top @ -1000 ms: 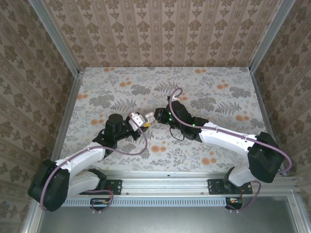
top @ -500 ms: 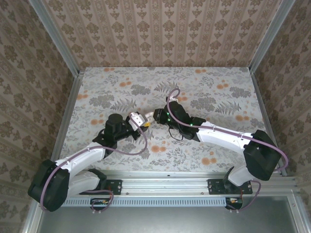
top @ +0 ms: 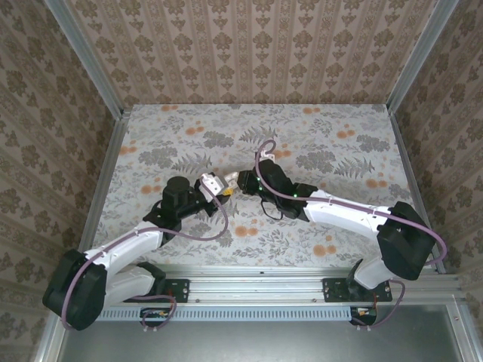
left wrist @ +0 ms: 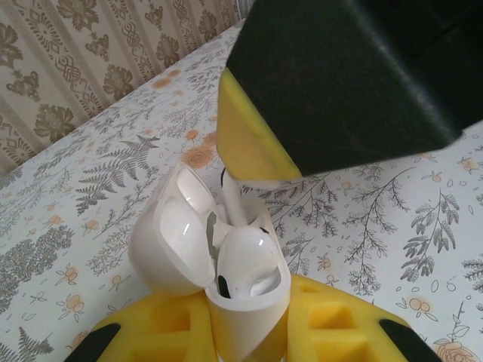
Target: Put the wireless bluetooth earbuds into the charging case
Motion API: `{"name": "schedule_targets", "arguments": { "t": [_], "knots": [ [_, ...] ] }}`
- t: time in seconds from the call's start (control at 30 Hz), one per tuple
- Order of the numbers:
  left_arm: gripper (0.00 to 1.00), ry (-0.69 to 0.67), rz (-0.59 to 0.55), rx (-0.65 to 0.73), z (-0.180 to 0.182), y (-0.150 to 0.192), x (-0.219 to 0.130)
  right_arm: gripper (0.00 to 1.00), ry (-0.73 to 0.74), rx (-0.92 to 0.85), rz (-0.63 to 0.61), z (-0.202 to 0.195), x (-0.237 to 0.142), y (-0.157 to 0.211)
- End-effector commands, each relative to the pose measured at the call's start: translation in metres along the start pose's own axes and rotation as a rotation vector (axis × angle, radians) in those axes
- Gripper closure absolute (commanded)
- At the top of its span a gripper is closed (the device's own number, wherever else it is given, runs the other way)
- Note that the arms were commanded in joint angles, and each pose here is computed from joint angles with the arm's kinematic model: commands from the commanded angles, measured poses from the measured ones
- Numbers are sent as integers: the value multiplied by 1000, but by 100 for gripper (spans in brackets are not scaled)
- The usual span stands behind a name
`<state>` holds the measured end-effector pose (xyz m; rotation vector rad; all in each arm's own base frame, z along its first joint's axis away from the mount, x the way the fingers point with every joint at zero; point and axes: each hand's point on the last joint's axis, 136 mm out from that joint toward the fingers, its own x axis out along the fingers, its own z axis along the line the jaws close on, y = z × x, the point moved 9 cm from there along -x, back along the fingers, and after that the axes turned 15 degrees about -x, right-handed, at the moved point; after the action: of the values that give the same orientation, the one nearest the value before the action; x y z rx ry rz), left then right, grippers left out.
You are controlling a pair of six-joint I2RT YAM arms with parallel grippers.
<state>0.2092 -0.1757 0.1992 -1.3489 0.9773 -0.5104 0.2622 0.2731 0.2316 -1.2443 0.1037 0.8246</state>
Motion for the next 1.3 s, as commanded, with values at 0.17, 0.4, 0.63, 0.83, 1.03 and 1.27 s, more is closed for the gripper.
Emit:
{"name": "schedule_targets", "arguments": {
  "t": [0.17,0.4,0.63,0.83,1.03,1.27],
  "knots": [
    [84,-29,-108,18,2,-33,-2,77,-9,-77,-2,16,-2,-2],
    [84,4,-103,26,-2,-32,-2,75,-30,10,-29,15,-1,-8],
    [84,38,-109,32,-6,-32,-4,74,-62,116,-39,5,0,-16],
    [84,36,-108,33,-6,-31,-4,73,-111,133,-27,9,1,-21],
    [84,32,-113,25,-6,-31,-4,71,-133,146,-22,11,-1,-23],
    [84,39,-132,11,-7,-31,-5,67,-112,164,-26,7,-5,-27]
  ]
}}
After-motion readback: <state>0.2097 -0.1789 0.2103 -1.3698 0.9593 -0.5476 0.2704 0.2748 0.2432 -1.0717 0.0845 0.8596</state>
